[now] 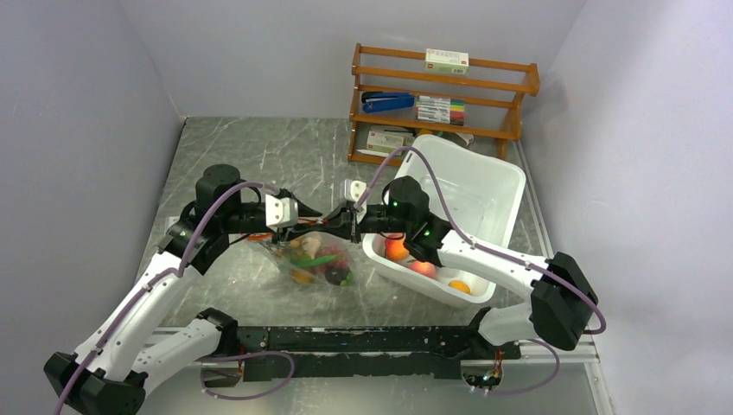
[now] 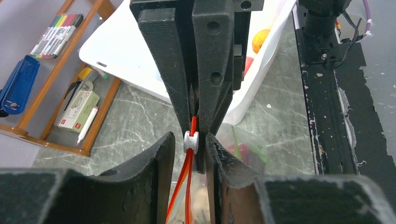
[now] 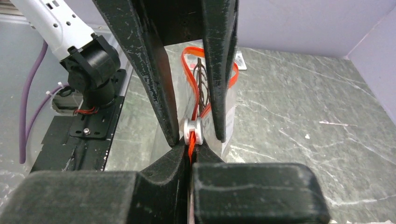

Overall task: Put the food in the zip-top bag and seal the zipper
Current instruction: Zip the zipper food storage bag at the center of the board.

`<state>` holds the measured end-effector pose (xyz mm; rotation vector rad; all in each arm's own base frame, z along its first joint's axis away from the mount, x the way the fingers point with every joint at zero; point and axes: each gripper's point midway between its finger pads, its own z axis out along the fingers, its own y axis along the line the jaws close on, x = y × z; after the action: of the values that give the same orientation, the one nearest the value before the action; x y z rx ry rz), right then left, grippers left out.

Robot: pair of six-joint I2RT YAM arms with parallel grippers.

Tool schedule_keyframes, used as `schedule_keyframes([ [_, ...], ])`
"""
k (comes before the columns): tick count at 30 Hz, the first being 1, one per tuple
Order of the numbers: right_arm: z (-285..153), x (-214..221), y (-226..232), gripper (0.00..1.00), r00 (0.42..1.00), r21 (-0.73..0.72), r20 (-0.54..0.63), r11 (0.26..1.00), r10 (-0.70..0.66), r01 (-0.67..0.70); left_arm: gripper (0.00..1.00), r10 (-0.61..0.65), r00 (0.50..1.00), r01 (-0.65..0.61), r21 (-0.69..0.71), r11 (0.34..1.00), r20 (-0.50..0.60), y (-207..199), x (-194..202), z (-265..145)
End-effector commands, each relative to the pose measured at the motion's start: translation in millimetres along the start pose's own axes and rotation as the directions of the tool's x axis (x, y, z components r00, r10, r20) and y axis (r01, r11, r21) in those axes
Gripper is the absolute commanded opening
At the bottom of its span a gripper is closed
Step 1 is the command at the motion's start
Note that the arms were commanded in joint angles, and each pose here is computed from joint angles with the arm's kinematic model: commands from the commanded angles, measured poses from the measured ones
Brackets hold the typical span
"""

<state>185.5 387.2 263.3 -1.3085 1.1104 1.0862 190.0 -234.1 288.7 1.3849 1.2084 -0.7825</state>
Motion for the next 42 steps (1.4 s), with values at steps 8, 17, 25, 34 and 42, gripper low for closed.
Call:
schedule_keyframes([
  [8, -4, -15, 2, 0.00, 0.997, 0.024, 0.058, 0.998, -0.057, 0.055, 0.07, 0.025, 0.999, -0.025, 0.010, 1.000, -0.032, 0, 4, -3],
  [17, -10, -17, 7, 0.00, 0.994, 0.032, 0.086, 0.997, -0.069, 0.067, 0.07, 0.007, 0.995, -0.009, -0.022, 1.000, -0.096, 4, 15, -7],
  [25, -16, -26, 8, 0.00, 0.990, 0.048, 0.111, 0.995, -0.089, 0.084, 0.07, -0.006, 0.990, 0.001, -0.036, 0.999, -0.140, 8, 23, -8],
  [34, -34, -21, 5, 0.00, 0.991, 0.093, 0.092, 0.991, -0.101, 0.092, 0.07, -0.028, 0.985, 0.018, -0.058, 0.998, -0.171, 4, 29, -14],
  [42, -37, -12, 6, 0.00, 0.994, 0.076, 0.061, 0.993, -0.093, 0.089, 0.07, -0.025, 0.987, 0.016, -0.058, 0.998, -0.157, -5, 36, -15],
])
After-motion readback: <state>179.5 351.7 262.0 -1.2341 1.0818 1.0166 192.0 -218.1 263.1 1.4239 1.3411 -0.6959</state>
